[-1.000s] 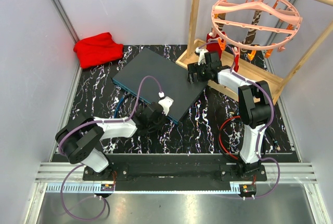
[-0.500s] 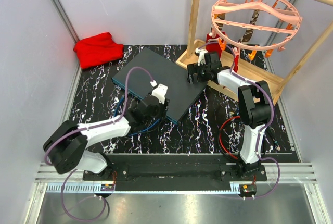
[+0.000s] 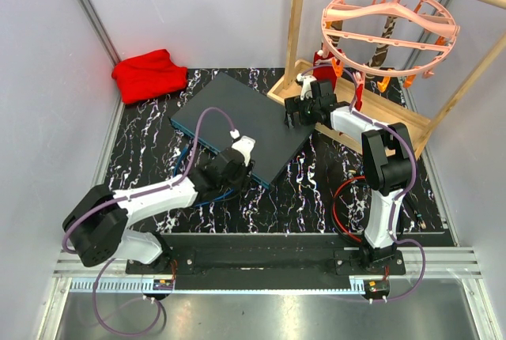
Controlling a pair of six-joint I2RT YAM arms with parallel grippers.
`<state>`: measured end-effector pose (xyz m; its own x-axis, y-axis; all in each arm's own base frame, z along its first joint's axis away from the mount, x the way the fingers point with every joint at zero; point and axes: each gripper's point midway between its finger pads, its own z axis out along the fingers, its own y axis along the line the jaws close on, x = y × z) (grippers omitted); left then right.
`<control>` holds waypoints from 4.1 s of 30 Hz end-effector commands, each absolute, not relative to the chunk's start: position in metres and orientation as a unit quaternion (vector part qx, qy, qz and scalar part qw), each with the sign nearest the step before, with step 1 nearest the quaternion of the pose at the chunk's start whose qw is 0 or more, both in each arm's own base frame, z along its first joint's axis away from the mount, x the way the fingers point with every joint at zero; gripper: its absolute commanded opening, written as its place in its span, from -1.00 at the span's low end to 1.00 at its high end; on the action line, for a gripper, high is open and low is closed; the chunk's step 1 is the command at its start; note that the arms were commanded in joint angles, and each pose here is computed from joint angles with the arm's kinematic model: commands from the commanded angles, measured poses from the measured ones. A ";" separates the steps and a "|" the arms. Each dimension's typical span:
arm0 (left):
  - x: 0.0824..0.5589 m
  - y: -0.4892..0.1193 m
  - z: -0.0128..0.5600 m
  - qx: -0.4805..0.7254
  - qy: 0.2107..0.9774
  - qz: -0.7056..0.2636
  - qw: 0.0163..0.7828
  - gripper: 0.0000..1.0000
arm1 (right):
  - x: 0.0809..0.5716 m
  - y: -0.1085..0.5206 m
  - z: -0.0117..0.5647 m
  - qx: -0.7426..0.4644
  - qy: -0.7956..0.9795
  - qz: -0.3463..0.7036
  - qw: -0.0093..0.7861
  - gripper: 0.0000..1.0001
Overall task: Insert the plug into the switch port
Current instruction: Insert the connector into the switch port, then pick up the connector from the center of the board.
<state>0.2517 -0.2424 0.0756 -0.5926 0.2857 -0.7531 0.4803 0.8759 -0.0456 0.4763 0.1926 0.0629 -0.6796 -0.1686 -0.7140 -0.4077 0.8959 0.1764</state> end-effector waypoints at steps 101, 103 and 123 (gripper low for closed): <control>0.229 -0.166 0.222 0.198 0.786 -0.173 0.560 0.90 | 0.261 0.029 0.056 0.279 0.939 0.017 0.200 0.72; 0.228 -0.166 0.224 0.197 0.784 -0.174 0.563 0.90 | 0.265 0.029 0.051 0.280 0.940 0.017 0.196 0.63; 0.232 -0.163 0.222 0.190 0.785 -0.170 0.565 0.90 | 0.273 0.109 0.129 0.109 0.961 0.113 0.229 -1.00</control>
